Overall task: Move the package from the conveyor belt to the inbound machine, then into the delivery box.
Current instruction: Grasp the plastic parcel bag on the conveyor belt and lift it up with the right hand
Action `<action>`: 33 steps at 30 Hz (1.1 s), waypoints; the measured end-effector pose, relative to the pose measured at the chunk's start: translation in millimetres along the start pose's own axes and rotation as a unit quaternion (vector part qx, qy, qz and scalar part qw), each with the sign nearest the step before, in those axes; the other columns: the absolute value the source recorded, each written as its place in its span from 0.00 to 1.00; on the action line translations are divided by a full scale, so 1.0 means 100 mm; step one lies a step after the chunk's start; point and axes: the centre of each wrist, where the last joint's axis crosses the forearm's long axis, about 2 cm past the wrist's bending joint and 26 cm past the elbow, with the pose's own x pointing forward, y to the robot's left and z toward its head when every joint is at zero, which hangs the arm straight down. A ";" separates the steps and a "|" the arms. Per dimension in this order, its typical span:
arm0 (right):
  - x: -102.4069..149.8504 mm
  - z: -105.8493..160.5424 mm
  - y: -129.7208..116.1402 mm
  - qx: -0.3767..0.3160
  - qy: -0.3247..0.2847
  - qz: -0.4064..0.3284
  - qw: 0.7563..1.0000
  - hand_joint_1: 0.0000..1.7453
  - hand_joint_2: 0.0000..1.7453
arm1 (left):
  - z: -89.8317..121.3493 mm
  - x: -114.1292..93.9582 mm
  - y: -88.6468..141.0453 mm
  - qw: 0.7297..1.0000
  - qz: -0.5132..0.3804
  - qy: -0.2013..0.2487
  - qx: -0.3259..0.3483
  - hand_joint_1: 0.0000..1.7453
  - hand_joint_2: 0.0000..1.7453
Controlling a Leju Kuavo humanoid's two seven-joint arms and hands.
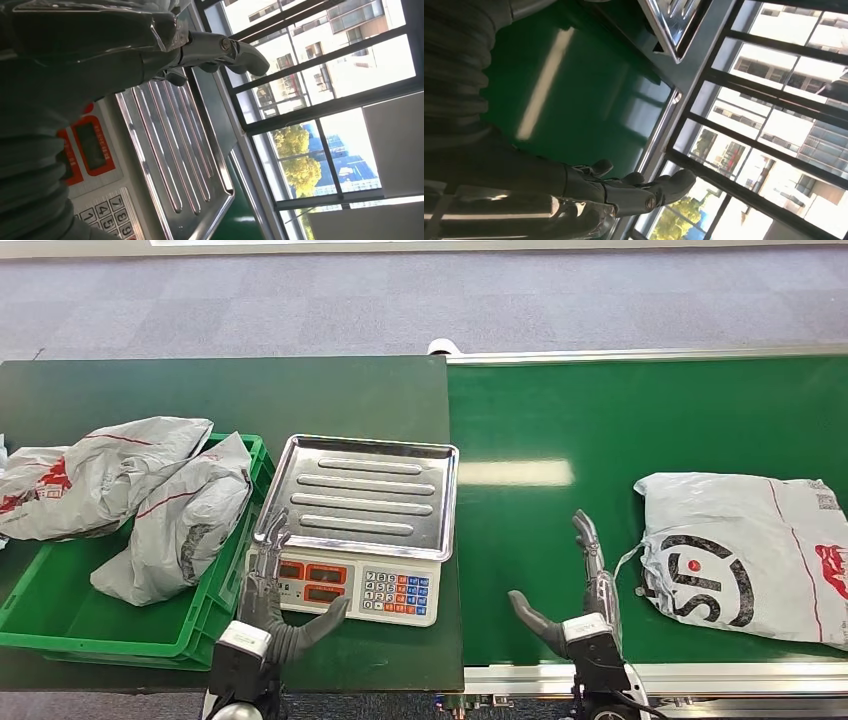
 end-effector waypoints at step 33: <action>-1.28 -0.19 -1.58 -0.109 0.309 0.238 0.914 0.00 1.00 | 0.18 0.02 -0.01 1.000 -0.007 0.015 0.004 0.00 1.00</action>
